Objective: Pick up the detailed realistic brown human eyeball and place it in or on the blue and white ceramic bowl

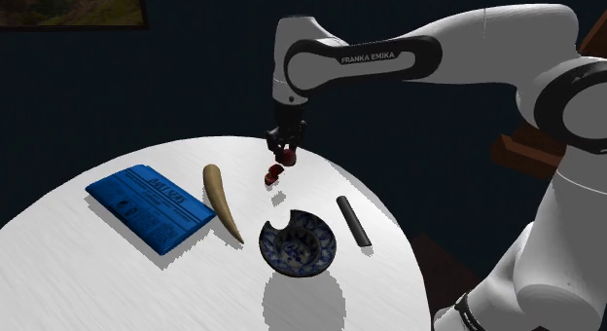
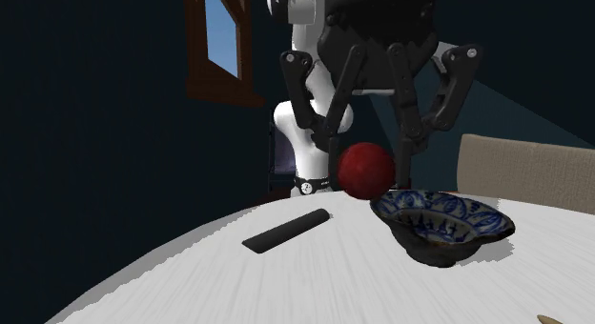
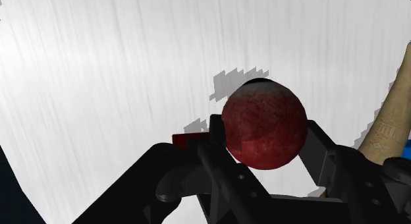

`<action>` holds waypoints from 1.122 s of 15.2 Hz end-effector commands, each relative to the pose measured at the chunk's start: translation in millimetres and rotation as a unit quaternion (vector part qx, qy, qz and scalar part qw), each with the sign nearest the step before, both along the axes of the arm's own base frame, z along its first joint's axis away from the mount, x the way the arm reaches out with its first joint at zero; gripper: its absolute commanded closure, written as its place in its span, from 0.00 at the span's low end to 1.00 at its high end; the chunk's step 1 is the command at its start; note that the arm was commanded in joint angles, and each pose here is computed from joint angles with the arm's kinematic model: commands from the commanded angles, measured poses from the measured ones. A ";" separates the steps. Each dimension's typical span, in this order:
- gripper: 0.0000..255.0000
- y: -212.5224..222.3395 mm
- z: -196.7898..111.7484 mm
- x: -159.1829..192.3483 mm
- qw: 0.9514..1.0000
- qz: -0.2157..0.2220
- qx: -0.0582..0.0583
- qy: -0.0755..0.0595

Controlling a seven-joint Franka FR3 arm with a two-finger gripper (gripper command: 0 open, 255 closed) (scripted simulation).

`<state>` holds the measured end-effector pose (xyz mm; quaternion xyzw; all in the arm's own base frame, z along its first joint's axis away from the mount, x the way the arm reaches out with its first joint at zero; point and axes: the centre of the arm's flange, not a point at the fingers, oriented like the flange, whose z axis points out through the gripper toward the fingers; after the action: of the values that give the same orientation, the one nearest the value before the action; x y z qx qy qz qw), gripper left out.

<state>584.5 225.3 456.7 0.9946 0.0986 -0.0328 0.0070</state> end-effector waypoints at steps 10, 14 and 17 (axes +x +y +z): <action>1.00 48.2 11.0 -108.5 1.000 0.000 0.000 0.000; 1.00 69.7 12.6 -156.7 1.000 0.000 0.000 0.000; 1.00 86.6 13.8 -194.6 1.000 0.000 0.000 0.000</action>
<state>403.1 309.0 470.6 0.9945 0.0994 -0.0329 0.0070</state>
